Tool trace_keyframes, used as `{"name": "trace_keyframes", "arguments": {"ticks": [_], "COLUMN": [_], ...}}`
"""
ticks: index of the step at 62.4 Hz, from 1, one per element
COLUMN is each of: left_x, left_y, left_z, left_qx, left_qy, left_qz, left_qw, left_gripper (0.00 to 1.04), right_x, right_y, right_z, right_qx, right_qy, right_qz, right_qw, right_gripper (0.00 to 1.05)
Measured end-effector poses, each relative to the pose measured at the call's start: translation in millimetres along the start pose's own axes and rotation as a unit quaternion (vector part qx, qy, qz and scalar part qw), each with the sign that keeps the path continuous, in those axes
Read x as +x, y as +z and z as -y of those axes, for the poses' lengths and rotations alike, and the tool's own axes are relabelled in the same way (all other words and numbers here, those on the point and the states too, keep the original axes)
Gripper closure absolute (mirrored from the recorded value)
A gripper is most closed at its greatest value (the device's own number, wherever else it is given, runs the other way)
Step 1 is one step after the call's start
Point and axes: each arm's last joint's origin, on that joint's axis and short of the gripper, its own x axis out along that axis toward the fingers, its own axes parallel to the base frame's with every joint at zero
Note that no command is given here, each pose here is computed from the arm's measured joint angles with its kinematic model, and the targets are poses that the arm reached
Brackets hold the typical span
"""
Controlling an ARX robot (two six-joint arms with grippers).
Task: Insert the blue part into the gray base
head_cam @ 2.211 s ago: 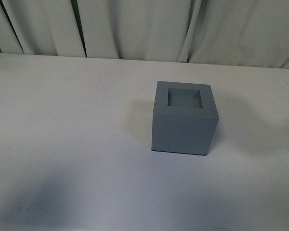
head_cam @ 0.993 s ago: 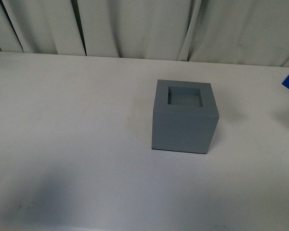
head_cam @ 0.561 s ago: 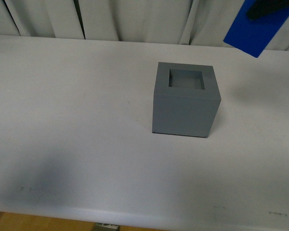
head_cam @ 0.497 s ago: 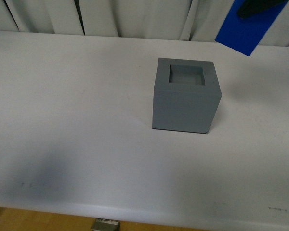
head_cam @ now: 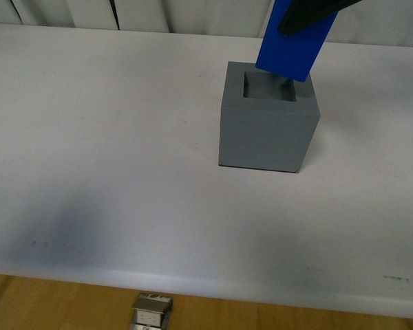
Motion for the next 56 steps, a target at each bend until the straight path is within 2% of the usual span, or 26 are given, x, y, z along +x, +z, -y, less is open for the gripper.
{"name": "trace_keyframes", "arguments": {"ticks": [56], "left_x": [0], "left_y": [0], "left_z": [0], "left_qx": [0.000], "left_qy": [0.000], "left_qz": [0.000], "left_qw": [1.000], "left_gripper": [0.06], "right_x": [22], "right_y": [4], "right_z": [5], "right_qx": [-0.033], "right_qy": [0.001], "right_qz": [-0.029], "right_qw": [0.999], "right_gripper": [0.57]}}
